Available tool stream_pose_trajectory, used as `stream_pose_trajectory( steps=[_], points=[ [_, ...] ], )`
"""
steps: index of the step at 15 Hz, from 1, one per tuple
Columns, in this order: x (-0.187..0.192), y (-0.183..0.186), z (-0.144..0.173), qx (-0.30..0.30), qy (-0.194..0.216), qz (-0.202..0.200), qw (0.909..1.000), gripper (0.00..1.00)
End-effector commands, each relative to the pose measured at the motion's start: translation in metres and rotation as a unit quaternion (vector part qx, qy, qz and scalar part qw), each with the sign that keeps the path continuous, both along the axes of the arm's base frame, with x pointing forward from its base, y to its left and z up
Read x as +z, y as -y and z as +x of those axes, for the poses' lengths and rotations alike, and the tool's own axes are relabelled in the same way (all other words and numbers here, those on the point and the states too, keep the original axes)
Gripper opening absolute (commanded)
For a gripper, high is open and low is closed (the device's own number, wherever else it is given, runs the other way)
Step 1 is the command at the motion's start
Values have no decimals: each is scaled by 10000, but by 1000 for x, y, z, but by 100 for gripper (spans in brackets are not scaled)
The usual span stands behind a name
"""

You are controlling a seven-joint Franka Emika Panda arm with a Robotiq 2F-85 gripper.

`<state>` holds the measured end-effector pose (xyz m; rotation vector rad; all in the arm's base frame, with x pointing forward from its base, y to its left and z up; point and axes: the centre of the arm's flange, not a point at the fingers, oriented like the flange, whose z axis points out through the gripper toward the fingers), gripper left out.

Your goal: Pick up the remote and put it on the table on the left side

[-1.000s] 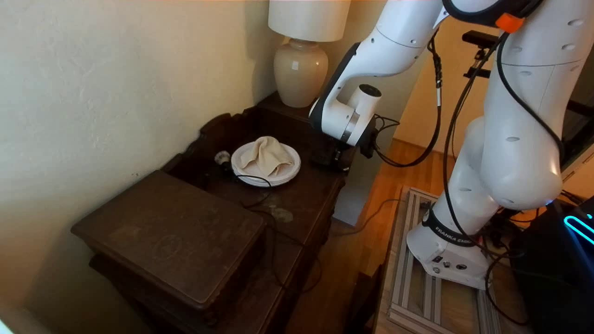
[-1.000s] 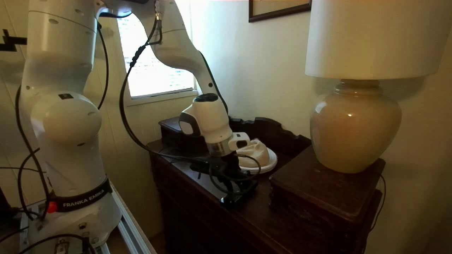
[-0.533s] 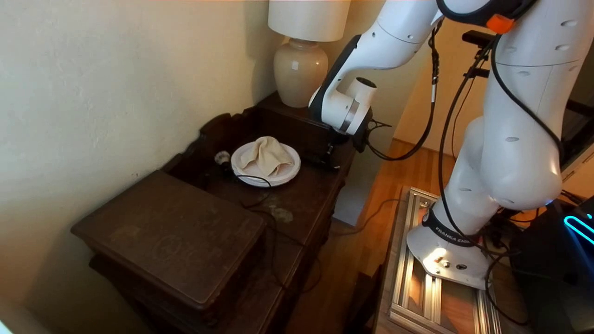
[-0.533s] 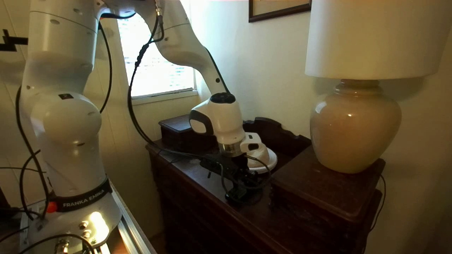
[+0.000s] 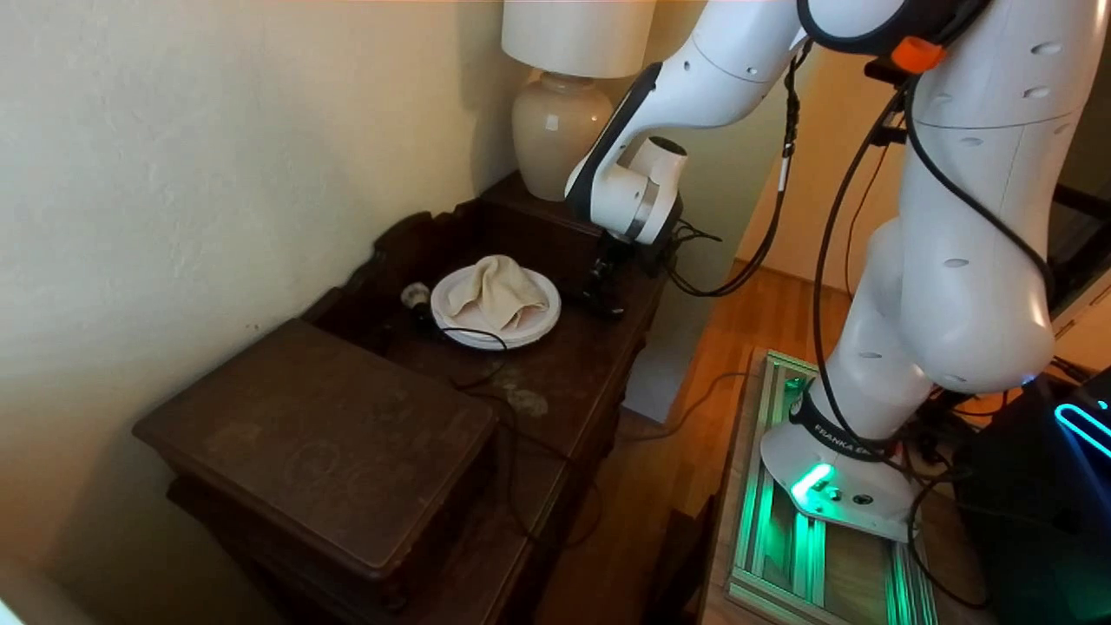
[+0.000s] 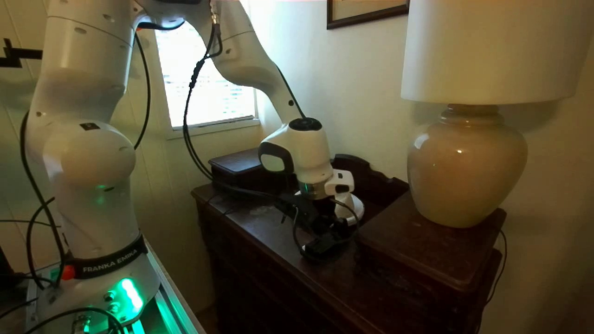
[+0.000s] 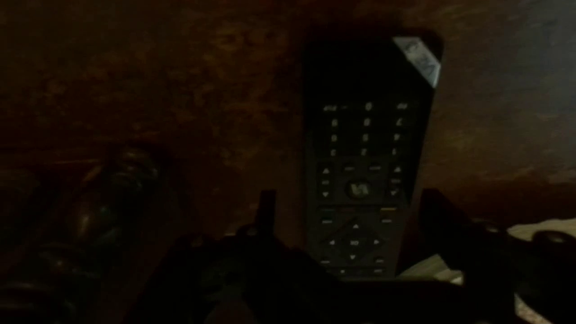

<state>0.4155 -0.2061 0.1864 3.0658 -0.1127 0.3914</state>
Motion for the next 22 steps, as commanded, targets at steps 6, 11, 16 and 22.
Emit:
stream_pose_trajectory(
  steps=[6,11,16,22],
  points=[
    [73,-60,-55,325,-479,-1098,9923,100],
    [83,-73,-70,483,-522,-1396,9877,100],
    [111,-76,-61,540,-604,-1418,9866,100],
    [165,-81,-60,858,-442,-892,9913,100]
  ],
)
